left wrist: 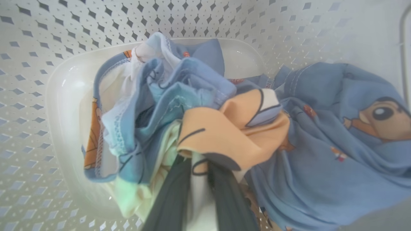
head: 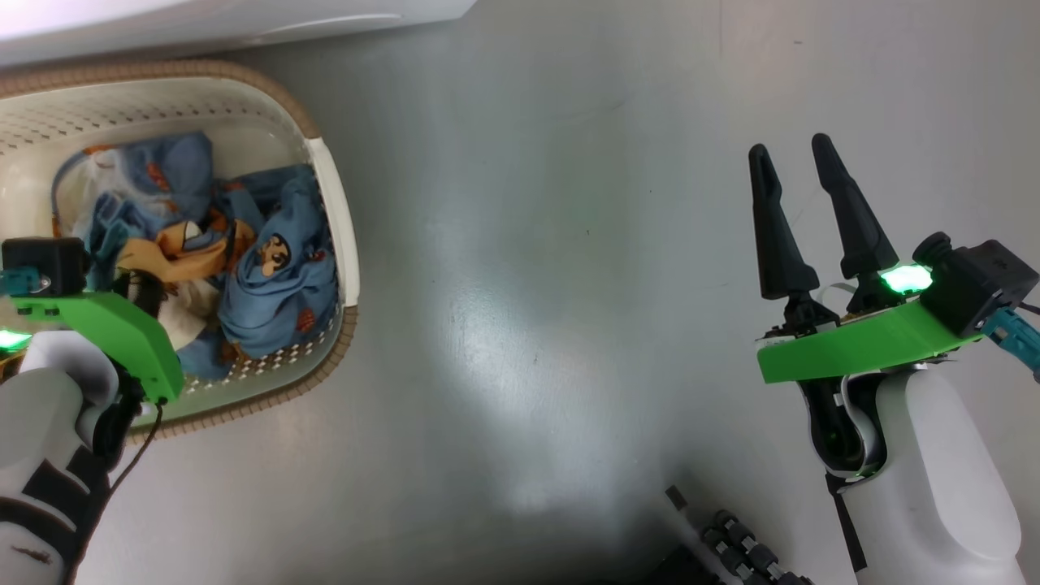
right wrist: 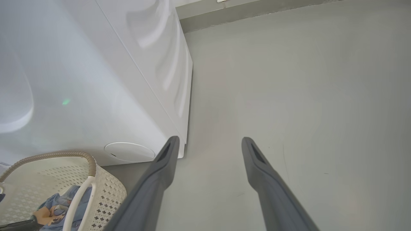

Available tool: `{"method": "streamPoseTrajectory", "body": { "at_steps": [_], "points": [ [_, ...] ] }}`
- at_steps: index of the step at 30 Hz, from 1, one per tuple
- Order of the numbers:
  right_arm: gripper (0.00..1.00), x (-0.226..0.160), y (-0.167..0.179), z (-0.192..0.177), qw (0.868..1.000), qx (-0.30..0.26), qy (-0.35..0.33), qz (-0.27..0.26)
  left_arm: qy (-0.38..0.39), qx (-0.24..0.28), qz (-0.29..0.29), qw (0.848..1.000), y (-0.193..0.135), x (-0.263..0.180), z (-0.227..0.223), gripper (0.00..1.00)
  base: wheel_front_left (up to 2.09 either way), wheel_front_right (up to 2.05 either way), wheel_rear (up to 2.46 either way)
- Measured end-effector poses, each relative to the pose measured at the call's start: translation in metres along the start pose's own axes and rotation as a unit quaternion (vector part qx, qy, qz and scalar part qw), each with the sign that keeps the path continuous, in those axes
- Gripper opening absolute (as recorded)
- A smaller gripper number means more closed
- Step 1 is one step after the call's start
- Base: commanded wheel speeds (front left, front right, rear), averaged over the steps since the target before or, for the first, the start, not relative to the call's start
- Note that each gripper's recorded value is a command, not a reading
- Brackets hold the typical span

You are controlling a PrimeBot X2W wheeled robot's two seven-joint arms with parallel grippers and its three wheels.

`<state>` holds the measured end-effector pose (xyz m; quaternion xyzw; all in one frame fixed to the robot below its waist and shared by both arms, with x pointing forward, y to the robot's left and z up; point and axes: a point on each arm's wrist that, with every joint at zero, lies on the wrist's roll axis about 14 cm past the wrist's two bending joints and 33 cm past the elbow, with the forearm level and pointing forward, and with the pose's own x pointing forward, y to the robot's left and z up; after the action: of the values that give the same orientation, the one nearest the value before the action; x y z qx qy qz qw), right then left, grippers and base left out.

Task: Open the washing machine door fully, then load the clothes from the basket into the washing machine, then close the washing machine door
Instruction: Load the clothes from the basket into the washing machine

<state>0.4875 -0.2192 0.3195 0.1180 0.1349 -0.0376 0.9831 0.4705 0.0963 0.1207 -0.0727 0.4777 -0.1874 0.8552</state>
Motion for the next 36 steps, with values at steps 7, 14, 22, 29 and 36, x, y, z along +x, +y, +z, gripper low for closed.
{"method": "streamPoseTrajectory", "body": {
  "at_steps": [7, 14, 22, 29, 36],
  "points": [
    [1.0, 0.003, 0.005, 0.014, 1.0, 0.002, -0.018, 0.006, -0.018, -0.016, 0.003, 1.0, -0.002, -0.006, 0.014, 0.0, 0.0, 0.0, 0.0],
    [1.0, 0.0, 0.013, 0.033, 0.999, 0.007, -0.038, 0.014, -0.052, -0.035, 0.015, 0.998, -0.001, -0.028, 0.031, 0.0, 0.0, 0.0, 0.0],
    [1.0, -0.016, 0.024, 0.055, 0.998, 0.013, -0.054, 0.026, -0.111, -0.057, 0.015, 0.992, -0.009, -0.066, 0.063, 0.0, 0.0, 0.0, 0.0],
    [1.0, -0.041, 0.031, 0.071, 0.997, 0.013, -0.063, 0.035, -0.174, -0.057, 0.016, 0.983, -0.02, -0.112, 0.084, 0.0, 0.0, 0.0, 0.0],
    [1.0, -0.069, 0.03, 0.091, 0.996, 0.01, -0.082, 0.039, -0.245, -0.042, 0.024, 0.968, -0.032, -0.163, 0.103, 0.0, 0.0, 0.0, 0.0]
  ]
}}
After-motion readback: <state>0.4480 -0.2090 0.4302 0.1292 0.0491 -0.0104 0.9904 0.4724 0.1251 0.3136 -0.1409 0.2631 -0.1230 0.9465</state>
